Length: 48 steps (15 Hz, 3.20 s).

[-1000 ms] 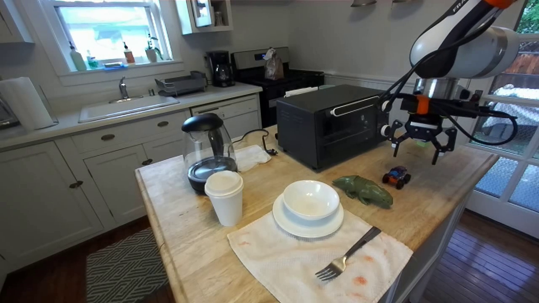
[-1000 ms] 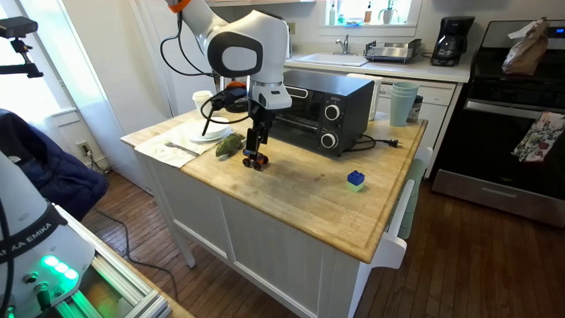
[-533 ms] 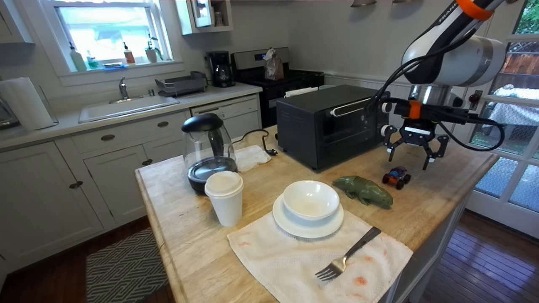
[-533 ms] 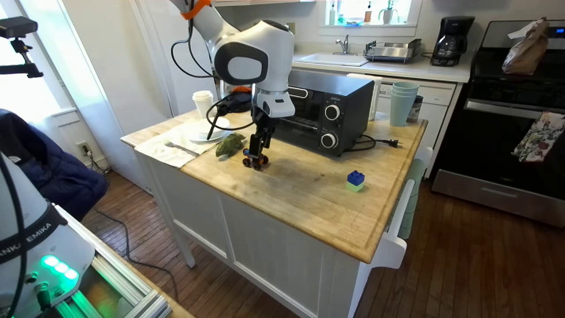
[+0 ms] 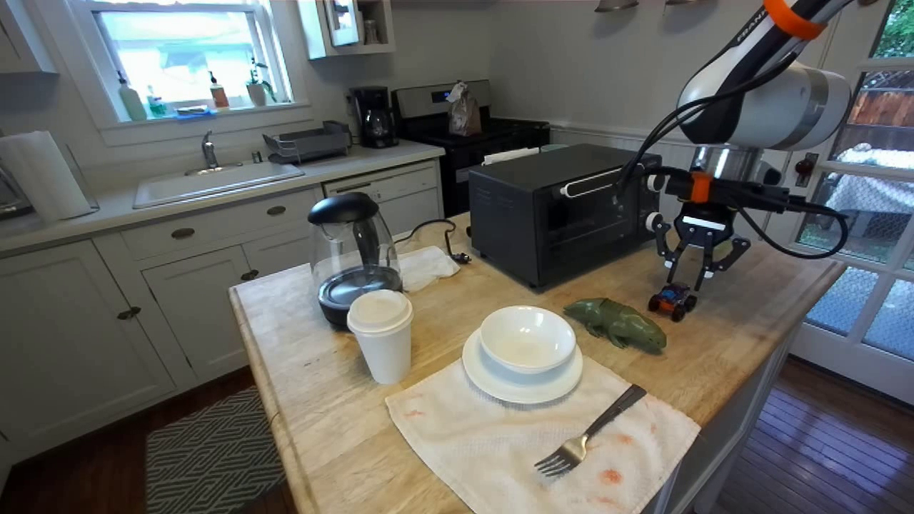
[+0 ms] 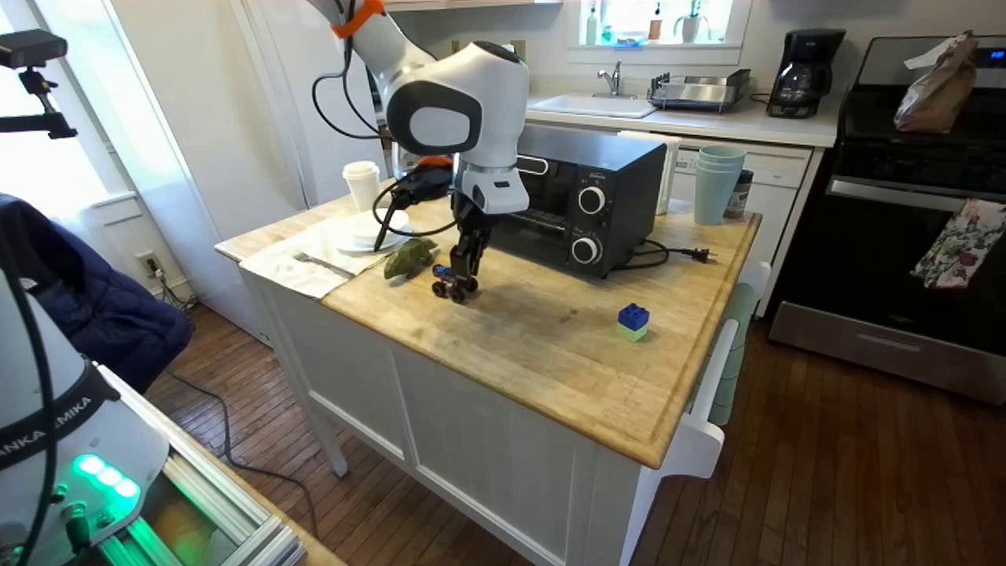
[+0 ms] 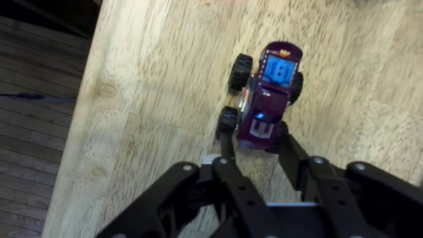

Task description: Turn the toy car upside down

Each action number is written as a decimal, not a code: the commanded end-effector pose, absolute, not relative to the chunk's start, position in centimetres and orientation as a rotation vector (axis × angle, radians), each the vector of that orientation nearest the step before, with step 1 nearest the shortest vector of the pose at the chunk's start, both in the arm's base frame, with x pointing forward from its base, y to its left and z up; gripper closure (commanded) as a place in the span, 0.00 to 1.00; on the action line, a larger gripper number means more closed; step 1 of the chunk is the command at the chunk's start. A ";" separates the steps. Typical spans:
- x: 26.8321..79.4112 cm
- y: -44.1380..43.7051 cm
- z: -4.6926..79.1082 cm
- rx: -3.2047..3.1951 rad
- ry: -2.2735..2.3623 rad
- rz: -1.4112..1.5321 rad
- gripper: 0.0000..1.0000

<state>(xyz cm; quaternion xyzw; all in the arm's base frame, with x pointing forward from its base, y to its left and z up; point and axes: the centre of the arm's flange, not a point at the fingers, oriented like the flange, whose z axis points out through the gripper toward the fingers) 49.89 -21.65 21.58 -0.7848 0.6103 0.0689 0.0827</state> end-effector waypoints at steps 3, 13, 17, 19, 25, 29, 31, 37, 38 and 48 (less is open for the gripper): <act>50.6 -22.2 21.6 -2.317 1.801 0.190 0.52; 50.7 -21.8 21.2 -2.306 1.799 0.205 0.20; 50.8 -21.5 21.0 -2.306 1.791 0.211 0.54; 50.8 -21.4 20.9 -2.309 1.787 0.214 0.72; 50.9 -21.4 21.3 -2.316 1.784 0.206 0.93; 51.0 -21.4 22.8 -2.342 1.785 0.178 0.93; 51.2 -21.3 23.7 -2.337 1.818 0.138 0.93; 51.9 -21.1 25.5 -2.533 1.908 -0.065 0.93; 52.0 -20.9 25.6 -2.584 1.918 -0.109 0.93; 53.3 -18.7 24.9 -2.858 1.964 -0.569 0.93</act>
